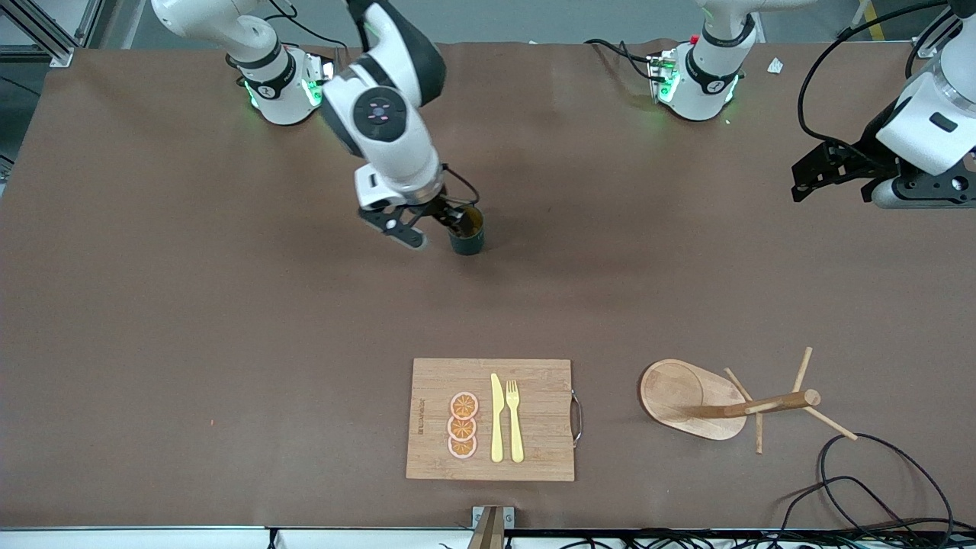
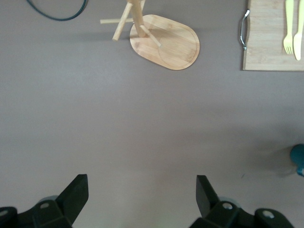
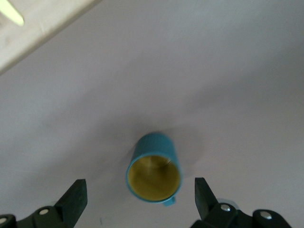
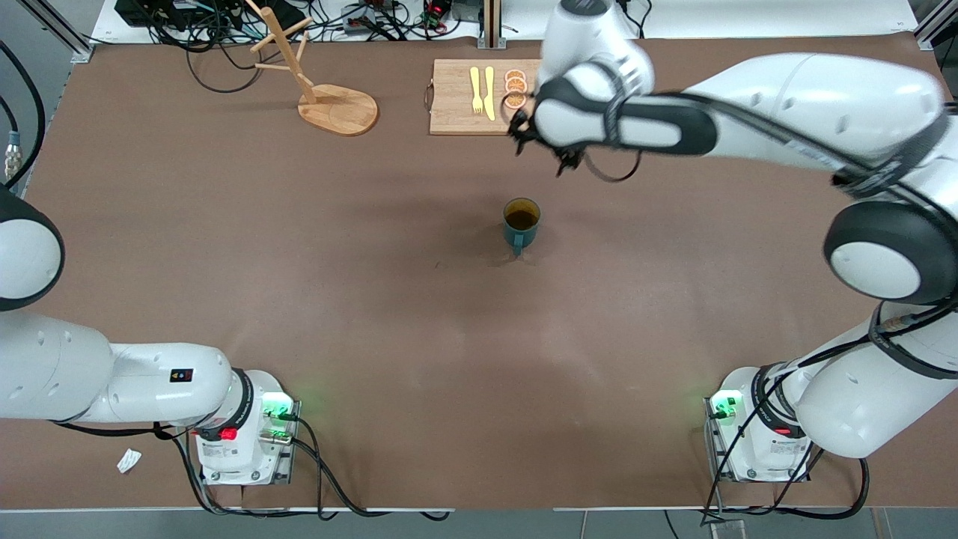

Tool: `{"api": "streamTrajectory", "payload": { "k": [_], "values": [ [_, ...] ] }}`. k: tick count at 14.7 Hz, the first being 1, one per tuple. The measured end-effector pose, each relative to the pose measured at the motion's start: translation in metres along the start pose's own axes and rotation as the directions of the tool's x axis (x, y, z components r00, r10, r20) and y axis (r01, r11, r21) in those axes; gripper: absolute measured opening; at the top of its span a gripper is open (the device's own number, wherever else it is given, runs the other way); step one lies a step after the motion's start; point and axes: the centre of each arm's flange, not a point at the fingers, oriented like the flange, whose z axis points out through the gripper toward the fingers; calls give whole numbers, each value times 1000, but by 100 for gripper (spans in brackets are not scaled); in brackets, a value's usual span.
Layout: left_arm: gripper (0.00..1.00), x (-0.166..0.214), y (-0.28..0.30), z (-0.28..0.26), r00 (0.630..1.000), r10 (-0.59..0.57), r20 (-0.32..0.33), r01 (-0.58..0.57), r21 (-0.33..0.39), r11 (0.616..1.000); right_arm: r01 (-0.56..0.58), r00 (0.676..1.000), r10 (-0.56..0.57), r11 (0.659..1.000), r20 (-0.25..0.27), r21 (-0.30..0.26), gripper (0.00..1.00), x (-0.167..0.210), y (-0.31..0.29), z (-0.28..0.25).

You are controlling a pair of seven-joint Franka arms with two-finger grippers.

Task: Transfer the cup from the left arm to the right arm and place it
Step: 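Lower the right gripper onto the mug rim and close it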

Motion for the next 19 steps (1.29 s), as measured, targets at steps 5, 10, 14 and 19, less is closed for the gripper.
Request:
{"api": "streamTrajectory", "payload": {
  "k": [5,10,14,19],
  "values": [
    [100,0,-1,8,1000,-26,15,26,2,1000,-25,1000,25,1000,-7,-11,100,-30,-16,92],
    [100,1,-2,10,999,-28,18,28,3,1000,-39,999,38,999,-10,-19,83,-37,-19,125],
    [100,2,-4,9,999,-33,15,33,2,999,-6,1000,6,1000,-13,-19,41,-32,-21,121],
    [100,2,-5,9,999,-34,12,34,1,999,116,993,-116,991,-3,-60,5,-21,-17,119]
  ]
}}
